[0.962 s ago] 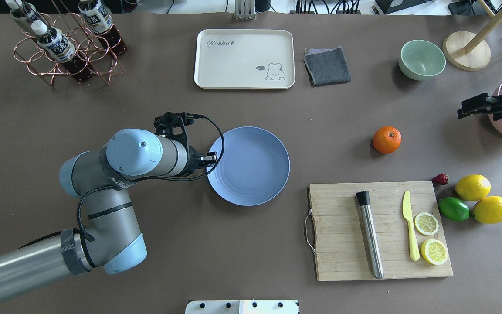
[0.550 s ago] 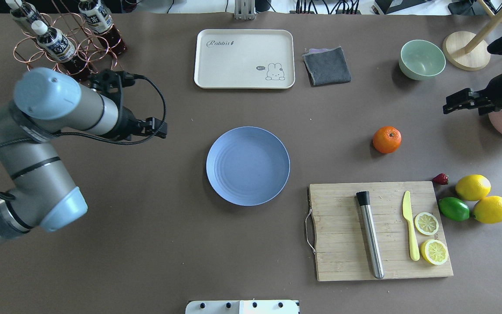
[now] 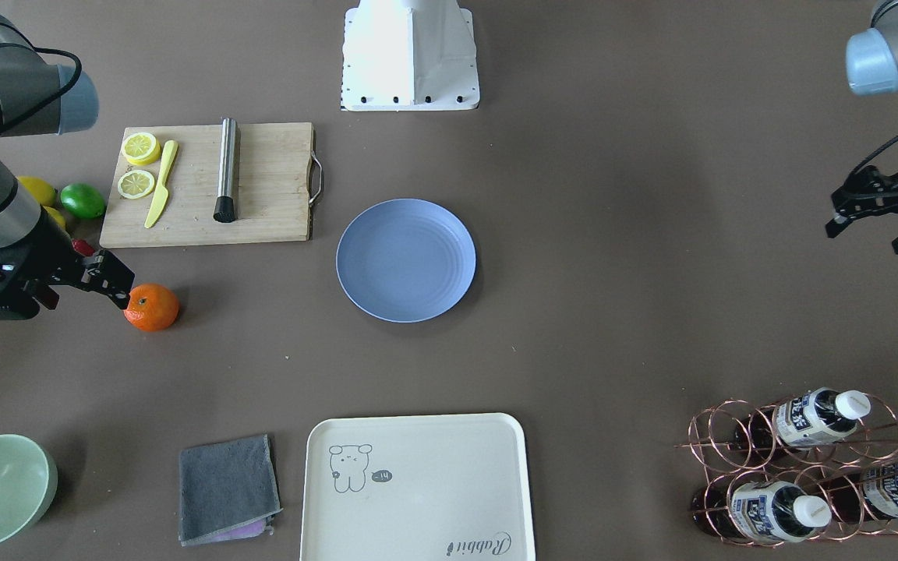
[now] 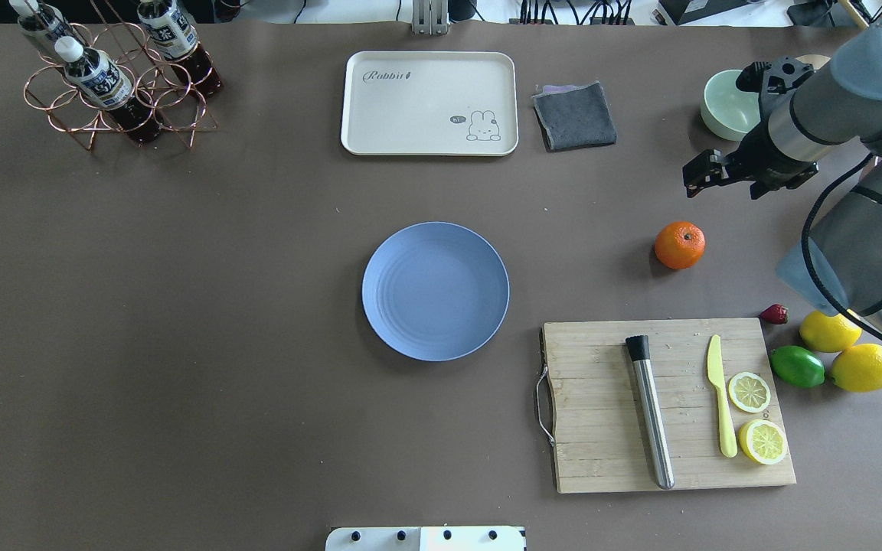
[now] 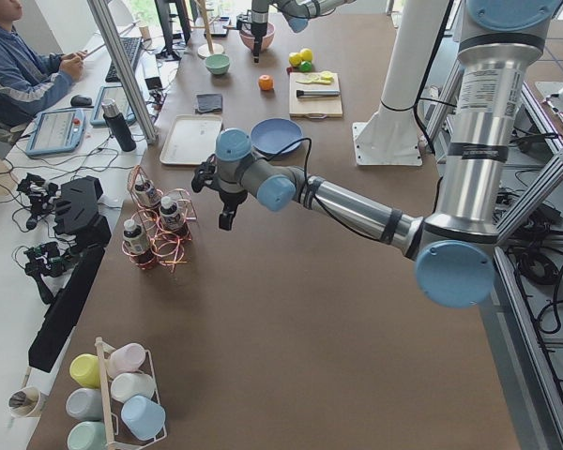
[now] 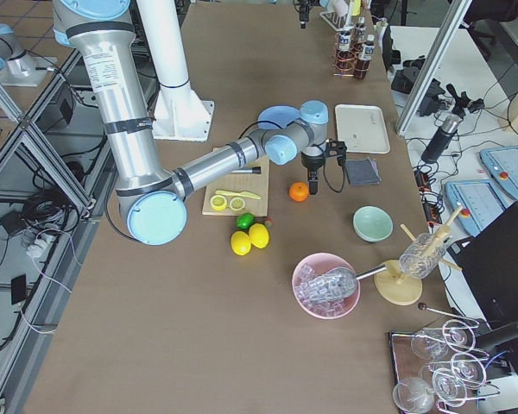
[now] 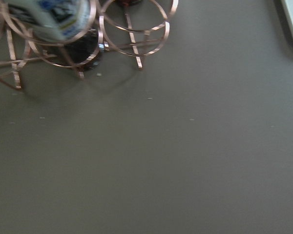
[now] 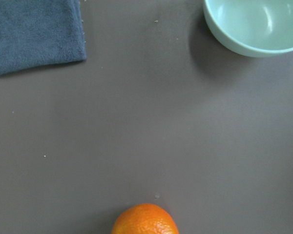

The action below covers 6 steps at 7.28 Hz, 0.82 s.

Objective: Pick orange to plate
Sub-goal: 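Withdraw the left gripper while the right gripper moves toward the tangerine, then lower the right gripper and grasp the orange tangerine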

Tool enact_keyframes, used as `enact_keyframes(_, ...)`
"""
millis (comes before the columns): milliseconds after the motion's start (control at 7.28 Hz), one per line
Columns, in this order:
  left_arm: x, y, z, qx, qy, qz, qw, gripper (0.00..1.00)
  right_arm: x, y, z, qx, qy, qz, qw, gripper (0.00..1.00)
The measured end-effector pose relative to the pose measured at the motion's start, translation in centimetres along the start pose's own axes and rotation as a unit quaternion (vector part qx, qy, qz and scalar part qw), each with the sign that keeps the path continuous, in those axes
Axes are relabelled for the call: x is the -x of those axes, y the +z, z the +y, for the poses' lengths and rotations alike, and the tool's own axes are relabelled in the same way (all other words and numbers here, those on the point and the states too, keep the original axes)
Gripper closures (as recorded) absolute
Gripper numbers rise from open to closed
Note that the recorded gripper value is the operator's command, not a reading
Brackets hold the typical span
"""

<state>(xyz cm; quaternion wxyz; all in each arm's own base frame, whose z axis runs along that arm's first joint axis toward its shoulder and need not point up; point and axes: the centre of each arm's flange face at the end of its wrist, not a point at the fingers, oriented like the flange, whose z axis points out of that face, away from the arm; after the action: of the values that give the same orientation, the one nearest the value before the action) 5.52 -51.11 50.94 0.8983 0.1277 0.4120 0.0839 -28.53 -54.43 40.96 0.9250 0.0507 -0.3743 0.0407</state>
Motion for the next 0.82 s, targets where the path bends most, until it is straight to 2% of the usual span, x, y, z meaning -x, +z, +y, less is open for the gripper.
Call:
enact_keyframes(275,7.5,-1.6,4.6,0.017,-0.035,-0.02,0.999,0.02,1.5,3.4,0.3,0.005,-0.005,0.011,0.9999,0.0)
enact_keyframes(550,9.5,-1.6,6.5,0.02,-0.045,-0.024,0.9985,0.02,1.5,6.7,1.0,0.006,-0.015,0.007,0.9998,0.0)
enact_keyframes(824,10.0,-1.3,7.5,0.026,-0.051,-0.022,0.9981,0.02,2.0,8.3,2.1,0.013,-0.013,0.007,0.9998,0.0)
